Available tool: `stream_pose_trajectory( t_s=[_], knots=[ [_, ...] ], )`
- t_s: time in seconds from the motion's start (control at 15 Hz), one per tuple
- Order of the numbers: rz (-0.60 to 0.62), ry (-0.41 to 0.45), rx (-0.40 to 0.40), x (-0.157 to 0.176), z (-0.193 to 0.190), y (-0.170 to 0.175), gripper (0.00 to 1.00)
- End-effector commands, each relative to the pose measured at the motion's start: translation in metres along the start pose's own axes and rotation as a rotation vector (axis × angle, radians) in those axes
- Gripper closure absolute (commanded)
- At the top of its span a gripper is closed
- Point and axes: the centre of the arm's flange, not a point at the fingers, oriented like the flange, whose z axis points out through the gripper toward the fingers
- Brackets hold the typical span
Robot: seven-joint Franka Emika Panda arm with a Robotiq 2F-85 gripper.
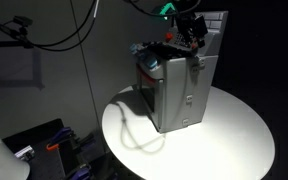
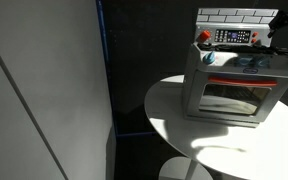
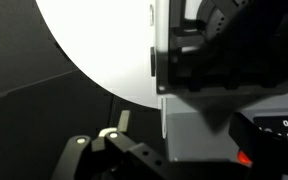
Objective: Press the top right orange button on the stove
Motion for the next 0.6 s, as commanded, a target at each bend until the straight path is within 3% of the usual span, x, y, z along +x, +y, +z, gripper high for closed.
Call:
stream_pose_trajectory(
  t_s=[0.0,0.53],
  knots=[
    [0.033,0.032,-0.018,0.011,0.003,-0.01,0.0],
    [0.05,0.053,-0.018,0.017,0.008,-0.021,0.0]
  ],
)
